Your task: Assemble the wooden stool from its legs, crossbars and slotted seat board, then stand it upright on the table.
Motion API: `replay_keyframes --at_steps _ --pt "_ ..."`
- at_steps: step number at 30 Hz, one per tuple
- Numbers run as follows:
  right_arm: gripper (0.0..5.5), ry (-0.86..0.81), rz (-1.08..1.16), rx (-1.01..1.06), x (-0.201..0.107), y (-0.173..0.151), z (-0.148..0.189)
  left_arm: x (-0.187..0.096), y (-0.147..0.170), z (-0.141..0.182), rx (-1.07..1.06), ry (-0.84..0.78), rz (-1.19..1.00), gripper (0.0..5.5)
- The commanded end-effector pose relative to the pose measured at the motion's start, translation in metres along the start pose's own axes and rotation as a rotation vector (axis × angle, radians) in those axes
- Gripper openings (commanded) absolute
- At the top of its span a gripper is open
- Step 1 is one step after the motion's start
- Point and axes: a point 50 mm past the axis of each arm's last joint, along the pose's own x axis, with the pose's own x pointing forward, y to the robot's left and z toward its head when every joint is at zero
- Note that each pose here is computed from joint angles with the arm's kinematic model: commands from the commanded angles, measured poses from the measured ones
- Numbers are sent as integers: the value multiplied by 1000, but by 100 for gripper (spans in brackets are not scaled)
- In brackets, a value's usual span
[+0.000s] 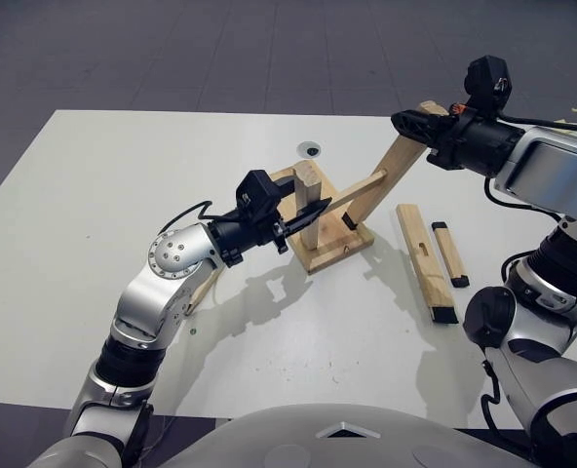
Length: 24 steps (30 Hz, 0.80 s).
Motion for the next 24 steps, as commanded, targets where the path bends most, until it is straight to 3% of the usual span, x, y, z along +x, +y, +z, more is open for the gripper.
replay_keyframes --at_steps 1,6,10,18,24 --pt "117 185 139 21 18 14 -41 -8 -4 -38 -73 212 -12 205" --pt "115 401 26 -8 19 1 -95 -6 -7 -38 -72 209 -18 204" --pt "109 479 -13 -160 12 -3 -110 -6 -7 -38 -73 210 -17 204" --pt "105 360 41 72 35 -10 -73 -5 -4 -34 -81 188 -2 204" --pt "108 250 16 -13 31 -9 -51 -5 -9 -23 -97 145 12 204"
